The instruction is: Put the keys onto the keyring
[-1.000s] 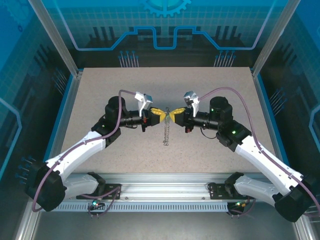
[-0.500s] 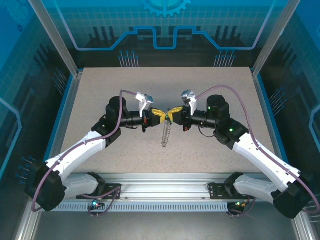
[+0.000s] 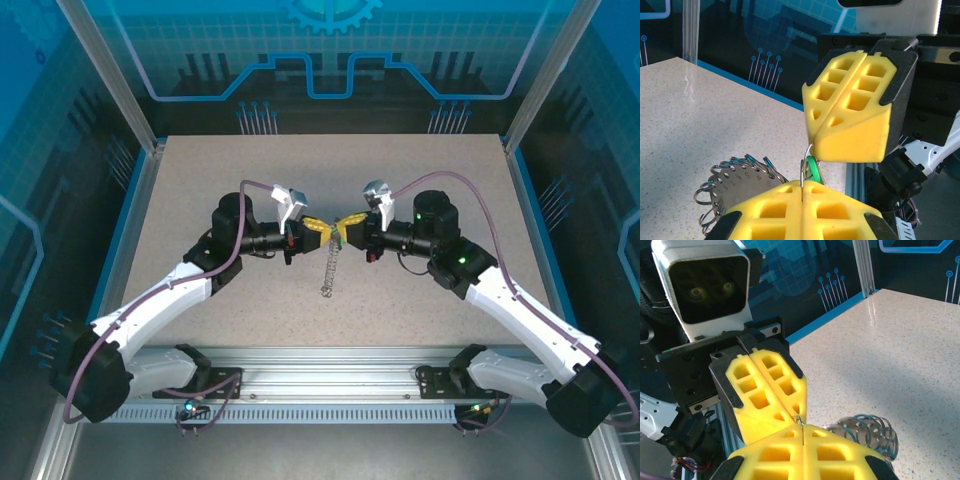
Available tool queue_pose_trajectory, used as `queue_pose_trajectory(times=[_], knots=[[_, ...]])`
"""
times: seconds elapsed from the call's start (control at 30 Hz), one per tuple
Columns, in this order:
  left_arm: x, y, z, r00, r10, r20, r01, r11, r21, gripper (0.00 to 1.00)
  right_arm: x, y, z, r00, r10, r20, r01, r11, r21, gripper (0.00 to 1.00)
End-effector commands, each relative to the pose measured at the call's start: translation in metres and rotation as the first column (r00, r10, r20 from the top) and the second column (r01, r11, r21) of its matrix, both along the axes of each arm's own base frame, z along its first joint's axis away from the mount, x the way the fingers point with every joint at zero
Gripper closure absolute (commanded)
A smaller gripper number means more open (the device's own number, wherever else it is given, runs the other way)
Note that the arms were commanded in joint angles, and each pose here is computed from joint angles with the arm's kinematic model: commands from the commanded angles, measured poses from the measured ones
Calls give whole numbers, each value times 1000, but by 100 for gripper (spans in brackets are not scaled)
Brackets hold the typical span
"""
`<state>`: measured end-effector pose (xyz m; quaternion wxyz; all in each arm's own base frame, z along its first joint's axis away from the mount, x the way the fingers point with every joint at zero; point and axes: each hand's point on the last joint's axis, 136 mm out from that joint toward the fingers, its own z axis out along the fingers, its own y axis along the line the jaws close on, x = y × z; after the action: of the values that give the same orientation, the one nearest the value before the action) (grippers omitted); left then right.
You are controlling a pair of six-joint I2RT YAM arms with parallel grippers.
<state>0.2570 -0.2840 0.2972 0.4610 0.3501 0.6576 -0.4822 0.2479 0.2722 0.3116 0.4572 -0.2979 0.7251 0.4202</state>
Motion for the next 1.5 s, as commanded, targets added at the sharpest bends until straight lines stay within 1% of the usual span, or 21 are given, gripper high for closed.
queue_pose_trajectory(times=[0.0, 0.33, 0.4, 0.43, 0.63, 0.8, 1.07, 1.1, 1.13, 1.17, 1.23, 1.4, 1.47], knots=[[-10, -1, 33, 993, -21, 119, 27, 999, -46, 100, 5, -10, -6, 999, -46, -1, 46, 999, -13, 100], [-10, 0, 36, 992, -11, 129, 19, 998, -60, 100, 8, -15, -11, 998, -60, -17, 60, 998, -8, 100], [-10, 0, 37, 991, -9, 130, 18, 998, -64, 100, 8, -13, -12, 998, -51, -23, 51, 999, -4, 100], [-9, 0, 37, 991, -8, 132, 16, 998, -66, 100, 7, -12, -24, 998, -44, -49, 43, 999, -15, 100], [-7, 2, 42, 990, 14, 138, 0, 995, -103, 100, 6, -6, -29, 997, -11, -79, 12, 1000, 2, 100], [-4, 1, 46, 991, 25, 130, -6, 990, -144, 100, 5, -1, -31, 995, 8, -97, -6, 1000, 26, 100], [0, 1, 46, 992, 39, 116, -19, 985, -174, 100, -1, 4, -28, 993, 49, -107, -44, 998, 54, 100], [0, 1, 46, 992, 42, 115, -21, 984, -176, 100, 0, 1, -28, 993, 36, -110, -31, 998, 50, 98], [1, 1, 46, 993, 45, 113, -24, 984, -178, 100, 2, -4, -29, 993, 18, -115, -12, 999, 50, 88], [0, 1, 46, 993, 45, 113, -24, 983, -180, 100, 3, -9, -29, 993, 3, -114, 3, 999, 55, 85], [0, 2, 47, 993, 46, 109, -25, 982, -189, 100, 5, -22, -25, 993, -25, -114, 34, 996, 78, 83], [0, 2, 48, 994, 40, 102, -19, 979, -202, 100, 4, -48, -9, 992, -94, -87, 104, 987, 119, 84], [-1, 0, 48, 995, 29, 97, -8, 978, -211, 100, 3, -51, 2, 992, -103, -66, 112, 984, 140, 79]])
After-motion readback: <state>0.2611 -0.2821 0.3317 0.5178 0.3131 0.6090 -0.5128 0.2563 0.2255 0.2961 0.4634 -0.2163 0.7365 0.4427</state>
